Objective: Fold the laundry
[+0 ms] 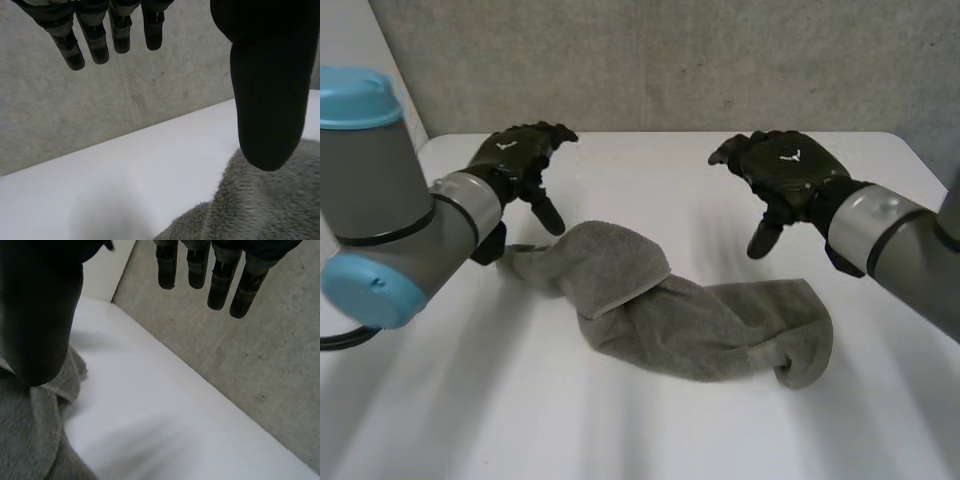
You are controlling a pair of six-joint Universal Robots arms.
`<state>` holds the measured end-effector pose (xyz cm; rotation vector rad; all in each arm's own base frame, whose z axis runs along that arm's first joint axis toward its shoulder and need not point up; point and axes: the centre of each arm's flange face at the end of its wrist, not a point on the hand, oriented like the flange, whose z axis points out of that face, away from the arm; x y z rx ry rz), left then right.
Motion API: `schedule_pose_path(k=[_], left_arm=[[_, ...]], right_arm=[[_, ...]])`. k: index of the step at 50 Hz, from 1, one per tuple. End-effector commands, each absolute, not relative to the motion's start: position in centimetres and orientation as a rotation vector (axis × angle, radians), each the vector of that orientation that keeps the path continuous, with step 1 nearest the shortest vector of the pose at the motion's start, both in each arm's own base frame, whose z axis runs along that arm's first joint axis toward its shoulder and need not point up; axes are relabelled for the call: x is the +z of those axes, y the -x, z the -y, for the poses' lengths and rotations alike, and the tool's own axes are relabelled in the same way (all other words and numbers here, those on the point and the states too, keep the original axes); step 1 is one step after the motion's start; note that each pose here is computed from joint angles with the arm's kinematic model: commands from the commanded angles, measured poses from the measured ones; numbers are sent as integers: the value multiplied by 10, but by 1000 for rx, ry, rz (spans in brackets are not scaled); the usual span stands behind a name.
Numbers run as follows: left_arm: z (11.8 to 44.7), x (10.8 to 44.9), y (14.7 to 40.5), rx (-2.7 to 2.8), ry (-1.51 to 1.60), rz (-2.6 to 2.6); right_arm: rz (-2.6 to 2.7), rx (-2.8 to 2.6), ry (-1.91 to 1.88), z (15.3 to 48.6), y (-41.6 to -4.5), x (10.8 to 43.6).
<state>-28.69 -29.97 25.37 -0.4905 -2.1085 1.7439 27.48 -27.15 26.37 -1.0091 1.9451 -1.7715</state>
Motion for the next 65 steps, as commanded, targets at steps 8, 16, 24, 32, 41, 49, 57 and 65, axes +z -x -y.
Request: schedule_pose_path(k=[8, 16, 24, 32, 41, 49, 57, 65], left_arm=[[180, 210, 293, 1597, 653, 2170], [159, 179, 306, 1527, 736, 2168], [182, 165, 324, 1552, 722, 2166], [206, 163, 332, 1664, 643, 2214], [225, 169, 345, 1767, 657, 2181], [236, 176, 346, 1933, 649, 2138], [247, 170, 349, 2039, 750, 2100], [247, 158, 349, 2014, 770, 2127]], right_arm=[[-2321, -1338, 951, 317, -282, 214], [-2418, -1420, 869, 335, -252, 213], [-2484, -1396, 983, 331, -232, 185], [-2471, -1397, 1030, 320, -230, 164], [-2429, -1457, 1043, 305, -231, 162], [-2380, -1521, 1041, 297, -231, 166], [-2323, -1510, 1059, 294, -237, 169], [-2278, -1513, 1006, 298, -249, 175]])
